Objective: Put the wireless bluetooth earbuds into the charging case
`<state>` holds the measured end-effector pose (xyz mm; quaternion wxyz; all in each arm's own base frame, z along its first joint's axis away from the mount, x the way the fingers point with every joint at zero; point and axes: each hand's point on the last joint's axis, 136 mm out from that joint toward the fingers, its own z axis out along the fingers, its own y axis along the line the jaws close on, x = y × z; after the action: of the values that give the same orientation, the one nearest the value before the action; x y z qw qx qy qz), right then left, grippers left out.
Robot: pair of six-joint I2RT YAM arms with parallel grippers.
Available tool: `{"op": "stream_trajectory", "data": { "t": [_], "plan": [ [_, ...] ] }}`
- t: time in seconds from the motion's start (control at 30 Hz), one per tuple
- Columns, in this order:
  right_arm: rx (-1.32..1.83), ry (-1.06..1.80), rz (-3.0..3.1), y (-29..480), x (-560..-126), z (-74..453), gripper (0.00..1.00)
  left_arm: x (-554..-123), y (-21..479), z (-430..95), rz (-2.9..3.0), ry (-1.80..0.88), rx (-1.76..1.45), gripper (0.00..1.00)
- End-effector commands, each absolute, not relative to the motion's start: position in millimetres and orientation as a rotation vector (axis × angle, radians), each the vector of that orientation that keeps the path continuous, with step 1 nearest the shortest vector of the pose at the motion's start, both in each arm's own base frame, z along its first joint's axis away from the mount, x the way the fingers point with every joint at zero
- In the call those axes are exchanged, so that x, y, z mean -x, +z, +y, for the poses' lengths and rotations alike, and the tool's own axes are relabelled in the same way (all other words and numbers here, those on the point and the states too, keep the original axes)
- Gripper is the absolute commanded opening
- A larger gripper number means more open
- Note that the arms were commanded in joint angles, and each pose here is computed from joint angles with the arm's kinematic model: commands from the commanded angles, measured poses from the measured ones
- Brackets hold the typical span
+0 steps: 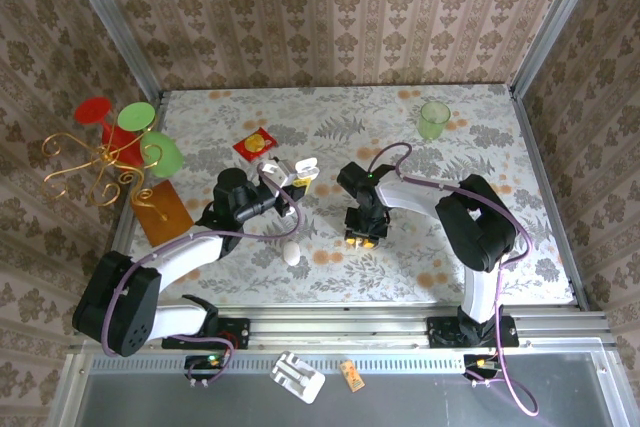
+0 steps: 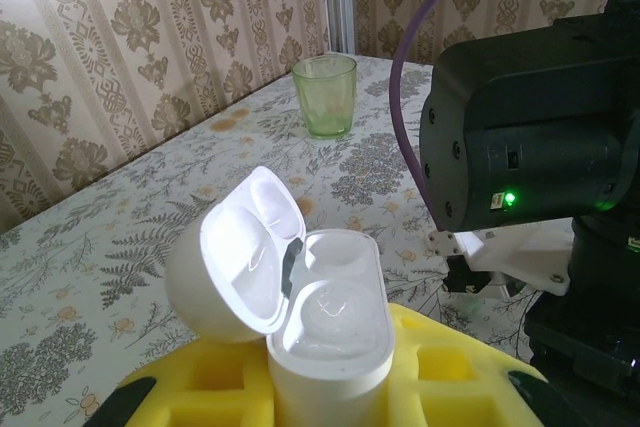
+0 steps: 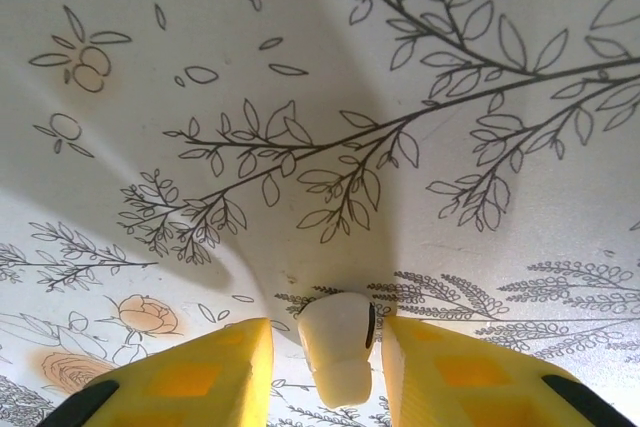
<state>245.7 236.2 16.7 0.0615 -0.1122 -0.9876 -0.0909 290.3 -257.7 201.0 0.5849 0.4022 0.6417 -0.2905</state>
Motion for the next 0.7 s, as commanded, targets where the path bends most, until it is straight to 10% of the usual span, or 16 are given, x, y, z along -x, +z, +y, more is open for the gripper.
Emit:
{"op": "stream_trajectory", "data": {
  "t": [0.0, 0.67],
  "plan": [
    [0.328, -0.225, -3.001, 21.5, -249.8, 230.9, 0.35, -289.6, 216.2, -259.4, 1.441, -0.652, -0.952, 0.0],
    [0.324, -0.142, -2.955, 3.2, -248.1, 224.3, 0.26, -290.4, 210.2, -256.4, 1.453, -0.633, -0.951, 0.0]
  ]
}}
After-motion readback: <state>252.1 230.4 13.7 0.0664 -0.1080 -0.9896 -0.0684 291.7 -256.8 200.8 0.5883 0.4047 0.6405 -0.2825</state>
